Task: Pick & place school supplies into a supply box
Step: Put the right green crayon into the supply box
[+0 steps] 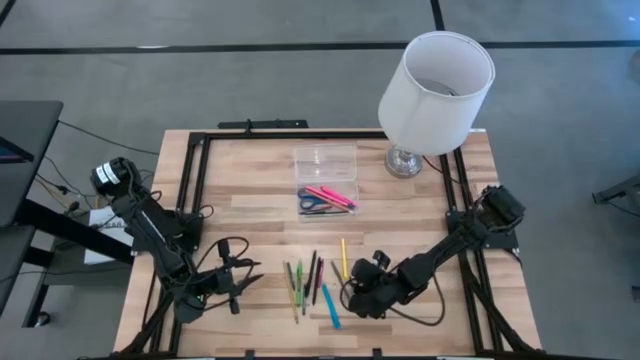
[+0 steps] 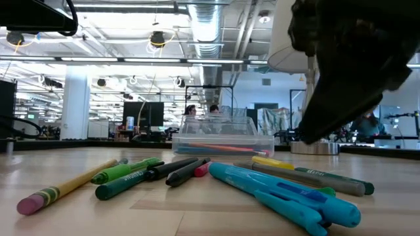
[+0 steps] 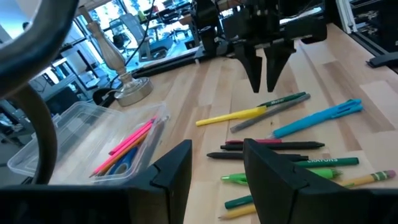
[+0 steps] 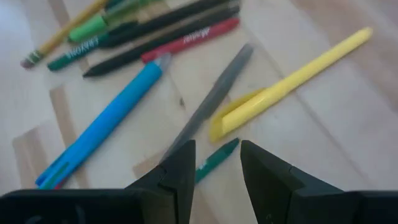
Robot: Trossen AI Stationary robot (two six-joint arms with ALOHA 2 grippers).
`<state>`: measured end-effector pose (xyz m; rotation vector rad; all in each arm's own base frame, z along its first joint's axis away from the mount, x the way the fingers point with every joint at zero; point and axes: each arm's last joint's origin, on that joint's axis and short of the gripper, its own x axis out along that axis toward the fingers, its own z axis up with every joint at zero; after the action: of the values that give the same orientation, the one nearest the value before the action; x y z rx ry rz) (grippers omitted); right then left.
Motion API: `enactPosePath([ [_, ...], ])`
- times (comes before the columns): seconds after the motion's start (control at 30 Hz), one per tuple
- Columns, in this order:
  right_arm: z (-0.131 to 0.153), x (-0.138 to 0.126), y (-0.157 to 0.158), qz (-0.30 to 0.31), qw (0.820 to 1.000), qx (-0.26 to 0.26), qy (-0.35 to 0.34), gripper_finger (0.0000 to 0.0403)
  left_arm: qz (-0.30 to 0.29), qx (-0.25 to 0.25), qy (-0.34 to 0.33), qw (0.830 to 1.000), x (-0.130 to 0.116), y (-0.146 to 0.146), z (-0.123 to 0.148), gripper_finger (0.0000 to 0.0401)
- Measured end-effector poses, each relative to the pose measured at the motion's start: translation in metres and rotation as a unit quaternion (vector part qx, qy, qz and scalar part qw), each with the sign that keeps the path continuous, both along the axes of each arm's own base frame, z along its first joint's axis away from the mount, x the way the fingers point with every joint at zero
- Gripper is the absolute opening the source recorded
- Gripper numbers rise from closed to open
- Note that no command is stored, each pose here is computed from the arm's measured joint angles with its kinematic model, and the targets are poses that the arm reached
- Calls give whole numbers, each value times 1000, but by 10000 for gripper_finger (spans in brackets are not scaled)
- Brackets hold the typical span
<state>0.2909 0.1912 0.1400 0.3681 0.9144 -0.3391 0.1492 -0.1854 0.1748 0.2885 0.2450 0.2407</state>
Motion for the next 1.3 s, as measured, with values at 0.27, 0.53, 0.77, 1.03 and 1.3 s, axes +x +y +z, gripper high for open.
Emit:
enactPosePath([
  [0.27,-7,9,2,3,1000,4,27,122,-2,0,2,1000,0,0,0,139],
  [0.53,-9,7,3,7,998,26,53,122,-2,-2,2,1000,0,0,0,139],
  [0.77,-9,7,3,5,998,29,52,122,-2,-4,2,1000,0,0,-1,139],
  [1.03,-15,9,3,3,998,26,57,122,-3,-5,3,1000,0,0,-1,139],
  [1.3,-19,10,4,7,997,34,64,122,-6,-6,6,1000,-1,1,-2,139],
])
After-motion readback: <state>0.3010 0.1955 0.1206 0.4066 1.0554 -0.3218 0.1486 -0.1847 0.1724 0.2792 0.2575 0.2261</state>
